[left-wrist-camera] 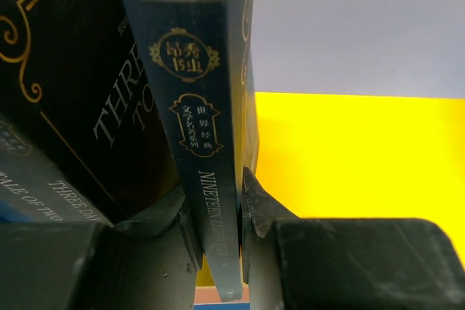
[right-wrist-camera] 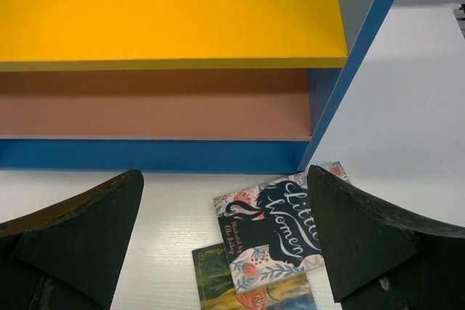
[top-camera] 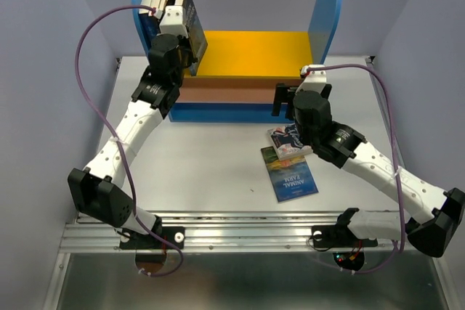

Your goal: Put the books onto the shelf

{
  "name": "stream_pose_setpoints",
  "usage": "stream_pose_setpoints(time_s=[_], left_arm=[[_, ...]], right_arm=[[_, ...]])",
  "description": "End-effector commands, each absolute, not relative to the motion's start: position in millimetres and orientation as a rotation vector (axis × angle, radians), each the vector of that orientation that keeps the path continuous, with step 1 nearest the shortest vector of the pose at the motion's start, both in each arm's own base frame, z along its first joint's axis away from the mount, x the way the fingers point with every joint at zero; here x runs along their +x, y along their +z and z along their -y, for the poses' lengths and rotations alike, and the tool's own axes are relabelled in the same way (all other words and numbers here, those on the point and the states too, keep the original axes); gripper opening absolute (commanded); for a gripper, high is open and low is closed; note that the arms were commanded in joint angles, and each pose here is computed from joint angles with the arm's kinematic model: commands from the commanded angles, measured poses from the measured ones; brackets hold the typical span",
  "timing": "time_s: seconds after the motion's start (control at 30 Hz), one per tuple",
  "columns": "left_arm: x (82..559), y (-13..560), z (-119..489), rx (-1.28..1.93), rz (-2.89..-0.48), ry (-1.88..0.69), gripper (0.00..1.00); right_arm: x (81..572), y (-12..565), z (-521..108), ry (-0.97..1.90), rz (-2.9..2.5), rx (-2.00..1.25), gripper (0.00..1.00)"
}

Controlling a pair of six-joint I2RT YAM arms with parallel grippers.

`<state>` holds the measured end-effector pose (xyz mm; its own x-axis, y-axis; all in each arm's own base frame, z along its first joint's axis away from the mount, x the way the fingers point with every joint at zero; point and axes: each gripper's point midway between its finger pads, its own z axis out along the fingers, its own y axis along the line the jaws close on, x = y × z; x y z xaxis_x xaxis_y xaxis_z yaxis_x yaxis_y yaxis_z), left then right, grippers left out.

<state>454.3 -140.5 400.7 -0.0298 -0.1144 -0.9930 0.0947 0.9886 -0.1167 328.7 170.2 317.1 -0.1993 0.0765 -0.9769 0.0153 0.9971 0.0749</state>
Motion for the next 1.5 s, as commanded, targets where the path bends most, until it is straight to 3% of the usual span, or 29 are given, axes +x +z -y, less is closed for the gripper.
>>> stream_pose_setpoints(time_s=[0.0, 0.33, 1.07, 1.2, 1.37, 1.47], left_arm=[[447, 455, 114, -0.162, -1.446, -0.047, 0.0], [460, 434, 92, -0.288, -1.464, 0.177, 0.0], [450, 421, 93, -0.362, -1.487, 0.208, 0.02], [450, 417, 90, -0.399, -1.505, 0.219, 0.12], [446, 416, 87, -0.414, -1.508, 0.211, 0.35], [443, 418, 88, -0.412, -1.507, 0.201, 0.39]], right_arm=[[334, 336, -166, 0.06, -1.716, 0.113, 1.0], [334, 332, -164, 0.061, -1.722, 0.105, 1.0], [335, 329, -166, 0.07, -1.733, 0.086, 1.0], [335, 329, -166, 0.077, -1.731, 0.086, 1.0], [335, 328, -168, 0.081, -1.736, 0.078, 1.0], [335, 326, -169, 0.078, -1.741, 0.074, 1.0]])
